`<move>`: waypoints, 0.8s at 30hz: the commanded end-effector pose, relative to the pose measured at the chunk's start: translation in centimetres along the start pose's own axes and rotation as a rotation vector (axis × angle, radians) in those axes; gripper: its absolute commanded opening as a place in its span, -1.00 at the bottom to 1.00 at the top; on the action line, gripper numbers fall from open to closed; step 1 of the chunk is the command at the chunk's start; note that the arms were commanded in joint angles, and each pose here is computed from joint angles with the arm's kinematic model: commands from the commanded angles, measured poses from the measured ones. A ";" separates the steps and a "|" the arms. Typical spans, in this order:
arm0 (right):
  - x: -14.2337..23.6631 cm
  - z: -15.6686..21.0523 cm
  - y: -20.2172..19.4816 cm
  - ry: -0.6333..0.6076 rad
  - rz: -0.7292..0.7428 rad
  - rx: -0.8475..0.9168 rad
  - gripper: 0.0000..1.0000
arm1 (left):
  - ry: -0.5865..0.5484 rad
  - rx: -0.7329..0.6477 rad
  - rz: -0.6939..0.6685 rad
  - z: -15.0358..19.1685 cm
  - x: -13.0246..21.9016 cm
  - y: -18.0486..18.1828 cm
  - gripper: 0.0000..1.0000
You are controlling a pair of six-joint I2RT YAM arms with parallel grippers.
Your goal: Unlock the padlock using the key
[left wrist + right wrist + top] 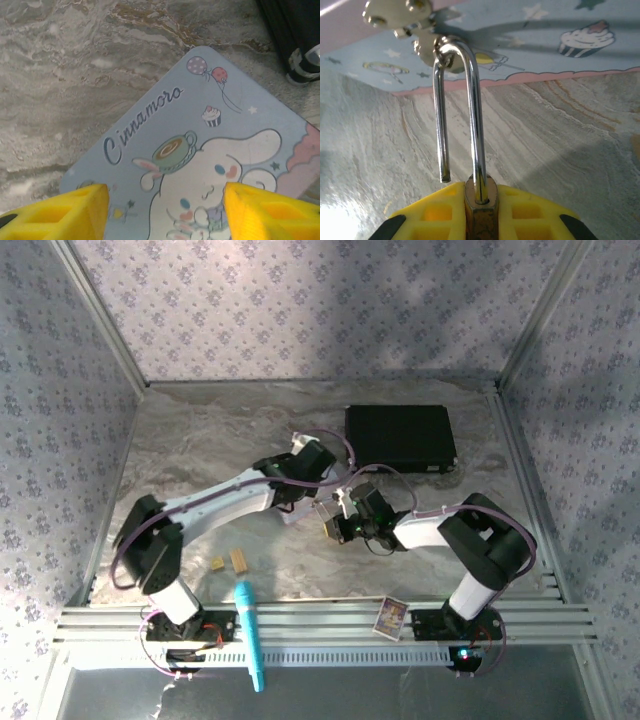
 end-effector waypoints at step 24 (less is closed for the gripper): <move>-5.4 -3.5 3.1 -0.224 -0.139 -0.483 -1.00 | 0.148 -0.240 -0.082 8.3 -5.3 1.4 -0.02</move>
Point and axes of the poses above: each hand's point on the last joint's axis, 136 mm out from that joint toward the fingers, its own x axis back along the fingers, its own y axis along the line the jaws close on, z = x × y, the point moved 2 cm from there along x, back along the fingers, and after that the axes turned 11 degrees about x, right-handed, at the moved point
